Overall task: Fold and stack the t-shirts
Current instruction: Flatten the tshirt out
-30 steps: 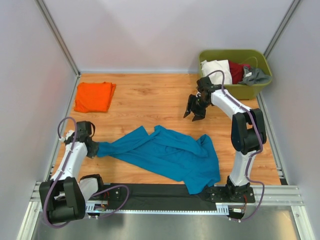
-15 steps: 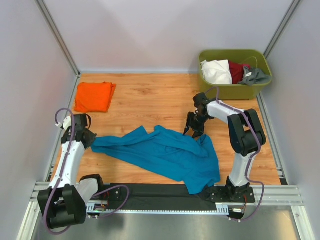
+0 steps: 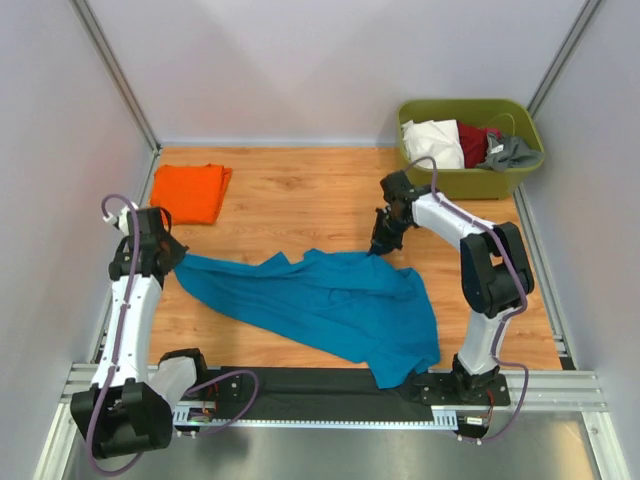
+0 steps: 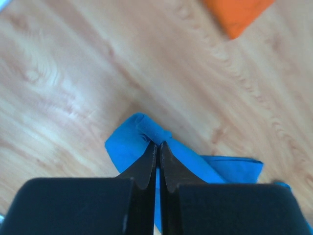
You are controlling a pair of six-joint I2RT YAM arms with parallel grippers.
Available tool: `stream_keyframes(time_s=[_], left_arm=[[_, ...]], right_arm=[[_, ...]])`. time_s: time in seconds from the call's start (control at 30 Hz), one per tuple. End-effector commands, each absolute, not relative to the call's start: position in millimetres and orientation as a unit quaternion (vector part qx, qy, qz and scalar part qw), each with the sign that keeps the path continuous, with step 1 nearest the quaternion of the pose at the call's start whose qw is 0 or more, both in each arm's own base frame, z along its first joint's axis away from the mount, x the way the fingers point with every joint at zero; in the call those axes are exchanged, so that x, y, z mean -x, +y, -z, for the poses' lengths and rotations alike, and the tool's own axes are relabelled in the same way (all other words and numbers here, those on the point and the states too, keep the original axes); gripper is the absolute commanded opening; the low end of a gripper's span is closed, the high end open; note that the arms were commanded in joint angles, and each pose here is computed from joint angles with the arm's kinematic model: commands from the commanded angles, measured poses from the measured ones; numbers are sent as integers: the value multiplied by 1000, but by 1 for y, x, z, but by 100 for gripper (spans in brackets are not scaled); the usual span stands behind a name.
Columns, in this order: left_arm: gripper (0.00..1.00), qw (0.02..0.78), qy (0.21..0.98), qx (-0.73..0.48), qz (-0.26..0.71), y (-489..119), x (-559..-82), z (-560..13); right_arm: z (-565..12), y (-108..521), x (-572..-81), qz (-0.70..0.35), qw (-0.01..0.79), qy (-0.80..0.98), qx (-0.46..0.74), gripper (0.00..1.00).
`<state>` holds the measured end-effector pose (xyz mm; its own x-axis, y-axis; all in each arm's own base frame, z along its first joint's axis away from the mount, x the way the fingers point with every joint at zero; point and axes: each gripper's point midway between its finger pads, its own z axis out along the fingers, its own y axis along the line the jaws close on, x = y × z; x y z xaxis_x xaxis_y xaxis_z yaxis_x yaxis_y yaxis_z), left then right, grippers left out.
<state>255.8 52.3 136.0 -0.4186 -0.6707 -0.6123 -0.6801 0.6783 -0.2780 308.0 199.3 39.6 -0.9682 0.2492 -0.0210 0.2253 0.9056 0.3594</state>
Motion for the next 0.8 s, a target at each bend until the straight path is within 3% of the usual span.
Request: stream_keyframes(time_s=[0.0, 0.13, 0.17, 0.43, 0.6, 0.73, 0.77], left_arm=[[0, 436, 839, 326, 2, 55, -291, -203], [0, 507, 814, 284, -7, 63, -316, -291], [0, 508, 817, 274, -13, 65, -322, -300], [0, 593, 779, 204, 10, 58, -352, -441], [0, 595, 784, 172, 42, 43, -355, -454], [0, 547, 813, 195, 42, 42, -345, -398], [0, 536, 819, 200, 43, 42, -341, -387]], right_arm=[[-147, 192, -380, -191, 214, 953, -97, 0], [-255, 166, -428, -168, 363, 913, -78, 0], [-305, 156, -441, -162, 427, 886, -80, 0], [-500, 116, -435, -122, 670, 731, -27, 0], [-524, 112, -409, -125, 703, 700, 2, 0], [-478, 120, -383, -142, 666, 731, 47, 0], [-428, 130, -381, -155, 621, 766, 66, 0]])
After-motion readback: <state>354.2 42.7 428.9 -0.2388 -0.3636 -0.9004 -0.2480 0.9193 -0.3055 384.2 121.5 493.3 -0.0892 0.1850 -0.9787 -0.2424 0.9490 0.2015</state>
